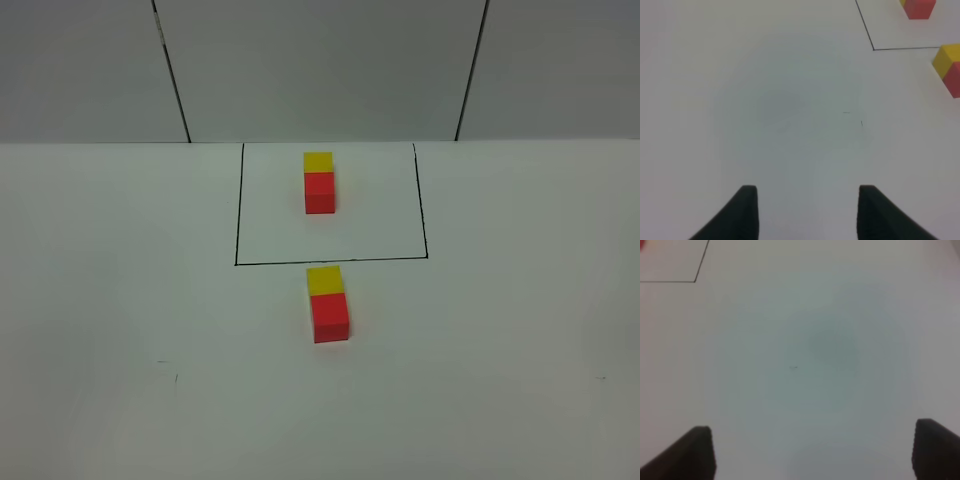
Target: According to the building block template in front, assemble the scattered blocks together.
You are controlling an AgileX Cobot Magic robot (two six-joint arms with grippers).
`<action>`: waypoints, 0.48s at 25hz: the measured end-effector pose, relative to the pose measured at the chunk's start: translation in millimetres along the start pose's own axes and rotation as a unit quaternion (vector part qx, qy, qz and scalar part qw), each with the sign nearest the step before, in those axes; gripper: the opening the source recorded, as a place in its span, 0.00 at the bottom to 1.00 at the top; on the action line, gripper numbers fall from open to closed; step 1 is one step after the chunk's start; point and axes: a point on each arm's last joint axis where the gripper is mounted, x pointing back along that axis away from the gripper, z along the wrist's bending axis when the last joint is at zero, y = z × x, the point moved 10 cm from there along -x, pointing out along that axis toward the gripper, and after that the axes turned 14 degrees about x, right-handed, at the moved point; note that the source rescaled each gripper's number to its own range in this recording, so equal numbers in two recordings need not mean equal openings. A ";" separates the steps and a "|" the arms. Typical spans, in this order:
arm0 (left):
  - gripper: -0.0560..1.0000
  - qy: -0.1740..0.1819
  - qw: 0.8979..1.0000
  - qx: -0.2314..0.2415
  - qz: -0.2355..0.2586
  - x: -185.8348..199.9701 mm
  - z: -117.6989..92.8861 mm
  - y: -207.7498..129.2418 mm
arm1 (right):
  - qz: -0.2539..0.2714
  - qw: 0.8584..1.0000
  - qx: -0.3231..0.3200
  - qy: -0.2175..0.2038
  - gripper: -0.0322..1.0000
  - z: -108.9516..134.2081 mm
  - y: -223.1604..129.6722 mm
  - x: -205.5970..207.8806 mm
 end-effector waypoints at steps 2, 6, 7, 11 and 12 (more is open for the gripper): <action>0.07 0.000 1.000 0.000 0.000 0.0 0.0 0.0 | 0.000 1.000 0.001 0.001 0.65 0.3 0.1 0.0; 0.07 0.000 1.000 0.000 0.000 0.0 0.0 0.0 | 0.000 1.000 0.001 0.001 0.65 0.5 0.1 0.0; 0.07 0.000 1.000 0.000 0.000 0.0 0.0 0.0 | 0.000 1.000 0.001 0.001 0.65 0.5 0.1 0.0; 0.07 0.000 1.000 0.000 0.000 0.0 0.0 0.0 | 0.000 1.000 0.001 0.001 0.65 0.5 0.0 -0.1; 0.07 0.000 1.000 0.000 0.000 0.0 0.0 0.0 | 0.000 1.000 0.001 0.001 0.65 0.6 0.0 -0.1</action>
